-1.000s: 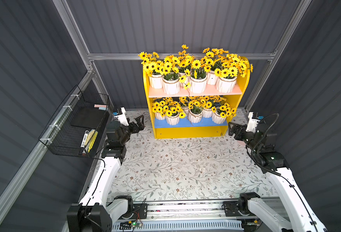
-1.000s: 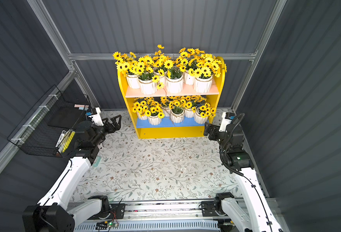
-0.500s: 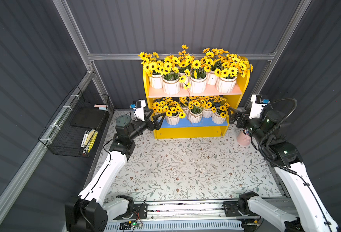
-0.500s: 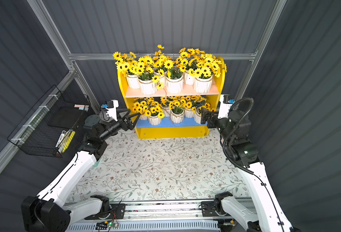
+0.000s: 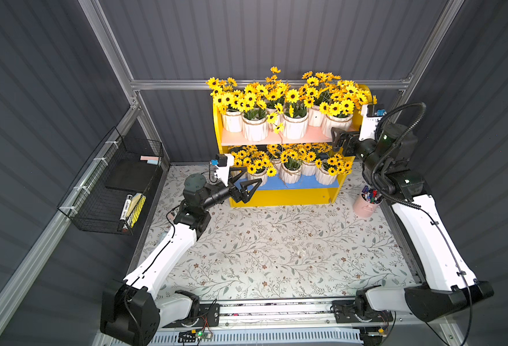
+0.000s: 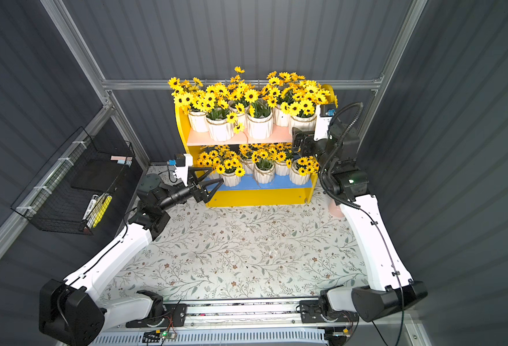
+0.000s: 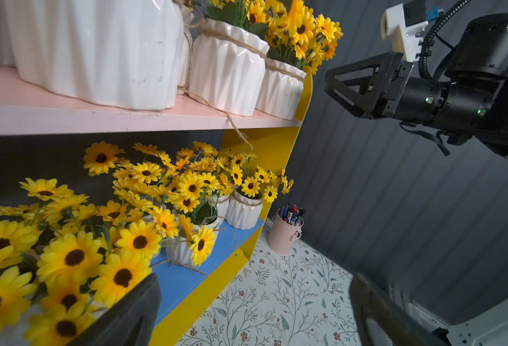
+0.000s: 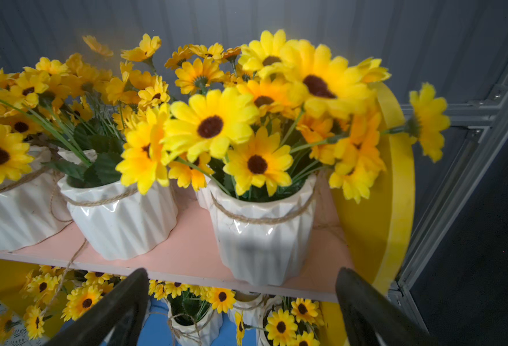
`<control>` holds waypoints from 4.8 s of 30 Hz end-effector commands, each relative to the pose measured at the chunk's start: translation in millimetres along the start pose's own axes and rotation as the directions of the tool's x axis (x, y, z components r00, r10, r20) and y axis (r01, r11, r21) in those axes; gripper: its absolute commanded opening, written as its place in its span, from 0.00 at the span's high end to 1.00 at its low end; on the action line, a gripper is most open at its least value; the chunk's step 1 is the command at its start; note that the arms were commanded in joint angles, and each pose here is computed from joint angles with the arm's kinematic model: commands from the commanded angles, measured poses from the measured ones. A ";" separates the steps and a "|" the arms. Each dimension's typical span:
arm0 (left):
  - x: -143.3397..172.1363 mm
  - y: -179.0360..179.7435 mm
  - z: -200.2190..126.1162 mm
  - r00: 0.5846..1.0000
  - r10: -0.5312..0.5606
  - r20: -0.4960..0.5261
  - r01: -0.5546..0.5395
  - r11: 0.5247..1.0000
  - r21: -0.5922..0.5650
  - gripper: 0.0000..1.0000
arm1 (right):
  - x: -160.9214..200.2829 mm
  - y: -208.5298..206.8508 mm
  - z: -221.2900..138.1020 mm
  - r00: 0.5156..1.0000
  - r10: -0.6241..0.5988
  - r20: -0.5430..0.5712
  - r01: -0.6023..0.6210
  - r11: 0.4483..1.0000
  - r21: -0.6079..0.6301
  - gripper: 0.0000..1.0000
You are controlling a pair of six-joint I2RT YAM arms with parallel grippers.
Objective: Take the sunflower pots off the shelves
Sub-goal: Pick up the sunflower pot from the shelf.
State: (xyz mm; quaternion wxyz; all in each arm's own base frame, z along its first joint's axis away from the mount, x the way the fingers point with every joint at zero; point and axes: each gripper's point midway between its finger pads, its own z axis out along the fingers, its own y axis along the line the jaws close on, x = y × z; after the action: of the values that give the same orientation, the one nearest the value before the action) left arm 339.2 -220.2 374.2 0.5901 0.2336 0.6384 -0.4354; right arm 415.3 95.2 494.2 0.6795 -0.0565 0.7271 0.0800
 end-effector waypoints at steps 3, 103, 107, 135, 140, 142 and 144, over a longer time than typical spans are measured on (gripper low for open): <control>0.8 -9.0 -5.2 0.998 0.057 0.005 -0.057 0.998 0.031 0.01 | -8.4 -4.5 9.7 0.999 -0.038 0.008 0.038 0.999 0.032 0.01; 15.1 -16.8 -9.9 0.995 0.095 -0.031 -0.092 0.993 0.073 0.01 | -41.9 -17.0 25.2 0.979 -0.086 0.186 0.088 0.996 -0.006 1.00; 15.2 -16.4 -9.4 0.995 0.094 -0.032 -0.092 0.993 0.073 0.01 | -43.4 -17.3 26.2 0.979 -0.075 0.187 0.080 0.997 -0.021 1.00; 10.2 -2.9 -10.9 0.994 0.109 -0.019 -0.110 0.994 -0.017 0.01 | -46.9 30.6 -17.1 0.973 -0.007 0.229 0.061 0.971 -0.230 1.00; 6.5 5.7 -13.2 0.994 0.112 -0.009 -0.112 0.991 -0.079 0.00 | -36.4 59.6 -30.9 0.974 -0.002 0.227 0.072 0.951 -0.299 1.00; 3.7 11.8 -16.9 0.994 0.111 0.003 -0.109 0.985 -0.131 0.00 | -29.0 71.7 -37.2 0.975 -0.018 0.223 0.089 0.946 -0.312 1.00; 0.7 17.0 -21.3 0.994 0.104 0.019 -0.099 0.979 -0.177 0.01 | -19.6 83.9 -43.5 0.976 -0.005 0.218 0.083 0.934 -0.348 1.00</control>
State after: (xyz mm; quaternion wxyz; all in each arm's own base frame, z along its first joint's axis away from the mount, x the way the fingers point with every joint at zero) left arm 340.7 -207.2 358.4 0.6145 0.2323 0.6528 -0.3772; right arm 381.0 160.8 485.6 0.6894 -0.1730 0.6779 0.1878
